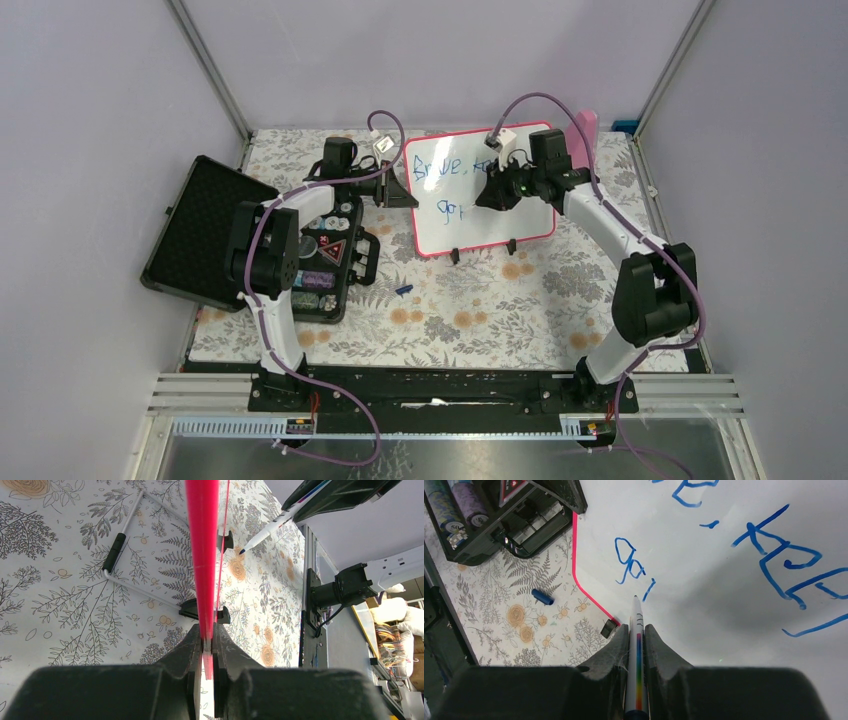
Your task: Write a sentence on the whiteboard
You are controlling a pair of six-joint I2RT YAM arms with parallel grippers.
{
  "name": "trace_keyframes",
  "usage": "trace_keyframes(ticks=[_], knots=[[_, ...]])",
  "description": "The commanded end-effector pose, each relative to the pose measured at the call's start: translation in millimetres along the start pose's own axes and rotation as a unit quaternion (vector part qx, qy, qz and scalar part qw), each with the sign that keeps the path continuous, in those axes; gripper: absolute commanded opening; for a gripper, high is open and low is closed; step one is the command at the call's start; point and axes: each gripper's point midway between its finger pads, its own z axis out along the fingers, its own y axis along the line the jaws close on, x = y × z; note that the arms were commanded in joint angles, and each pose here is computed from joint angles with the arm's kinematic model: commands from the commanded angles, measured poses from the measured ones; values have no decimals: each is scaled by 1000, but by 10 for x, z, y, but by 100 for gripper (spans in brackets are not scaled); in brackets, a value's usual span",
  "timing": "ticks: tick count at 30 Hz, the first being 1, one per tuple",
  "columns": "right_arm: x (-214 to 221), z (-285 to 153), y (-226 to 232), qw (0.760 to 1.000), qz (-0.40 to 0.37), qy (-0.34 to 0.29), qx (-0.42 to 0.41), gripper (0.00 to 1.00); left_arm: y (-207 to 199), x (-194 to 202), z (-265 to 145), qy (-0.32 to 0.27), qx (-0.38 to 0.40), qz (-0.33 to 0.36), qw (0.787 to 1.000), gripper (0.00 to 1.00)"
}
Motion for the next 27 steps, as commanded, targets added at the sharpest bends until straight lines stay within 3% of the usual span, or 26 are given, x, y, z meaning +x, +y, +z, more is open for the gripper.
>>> trace_keyframes(ticks=[1, 27], knots=[[-345, -130, 63, 999, -33, -34, 6, 0, -84, -194, -26, -10, 14, 36, 999, 0], [-467, 28, -101, 999, -25, -41, 14, 0, -89, -171, -31, -8, 14, 38, 999, 0]])
